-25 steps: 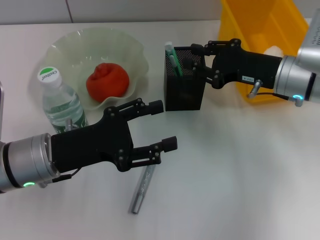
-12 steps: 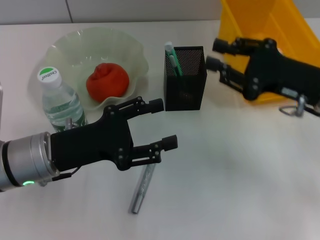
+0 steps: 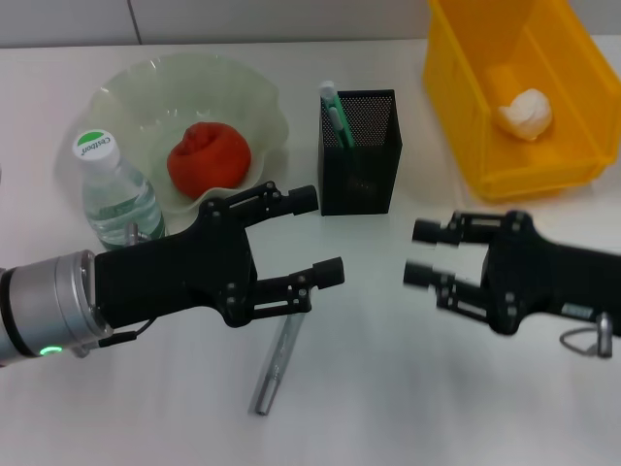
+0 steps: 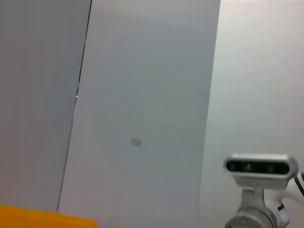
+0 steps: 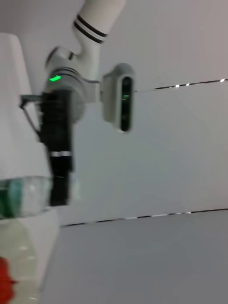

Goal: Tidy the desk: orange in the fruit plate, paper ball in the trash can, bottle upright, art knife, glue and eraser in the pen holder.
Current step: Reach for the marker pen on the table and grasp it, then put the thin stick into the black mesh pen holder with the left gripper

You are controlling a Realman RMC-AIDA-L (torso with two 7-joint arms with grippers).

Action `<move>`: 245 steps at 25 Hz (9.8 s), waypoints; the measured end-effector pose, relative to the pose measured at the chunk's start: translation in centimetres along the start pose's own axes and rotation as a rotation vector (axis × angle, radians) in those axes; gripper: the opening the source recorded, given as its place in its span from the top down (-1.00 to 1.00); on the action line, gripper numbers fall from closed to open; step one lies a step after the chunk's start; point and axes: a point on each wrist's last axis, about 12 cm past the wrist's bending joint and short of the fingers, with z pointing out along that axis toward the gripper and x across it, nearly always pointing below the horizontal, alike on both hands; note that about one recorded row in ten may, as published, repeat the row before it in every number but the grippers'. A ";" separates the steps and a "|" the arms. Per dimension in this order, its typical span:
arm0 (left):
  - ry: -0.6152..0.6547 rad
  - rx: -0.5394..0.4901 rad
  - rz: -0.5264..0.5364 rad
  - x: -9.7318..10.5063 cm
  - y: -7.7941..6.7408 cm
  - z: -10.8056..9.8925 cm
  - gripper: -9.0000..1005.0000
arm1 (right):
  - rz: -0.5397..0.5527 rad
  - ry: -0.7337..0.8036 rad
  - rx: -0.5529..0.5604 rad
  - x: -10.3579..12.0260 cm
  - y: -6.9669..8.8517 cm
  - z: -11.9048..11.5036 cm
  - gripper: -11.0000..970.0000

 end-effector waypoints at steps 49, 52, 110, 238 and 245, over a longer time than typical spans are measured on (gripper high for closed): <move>0.992 -0.290 -0.165 -15.0 0.9 8.9 -0.59 | 0.003 0.049 0.044 4.2 1.8 0.8 -0.38; 0.992 -0.290 -0.165 -15.0 0.9 8.9 -0.59 | -0.004 0.035 0.061 3.9 1.4 0.9 -0.38; 1.309 -0.317 -0.271 -6.8 2.3 14.2 -0.47 | -0.006 0.048 0.156 5.3 1.9 -0.2 -0.38; 1.346 -0.332 -0.230 -4.1 3.8 14.0 0.60 | 0.020 0.063 0.172 5.7 1.9 -0.2 -0.38; 1.352 -0.323 -0.219 -4.0 3.7 14.0 0.65 | 0.025 0.063 0.172 5.8 2.0 -0.2 -0.38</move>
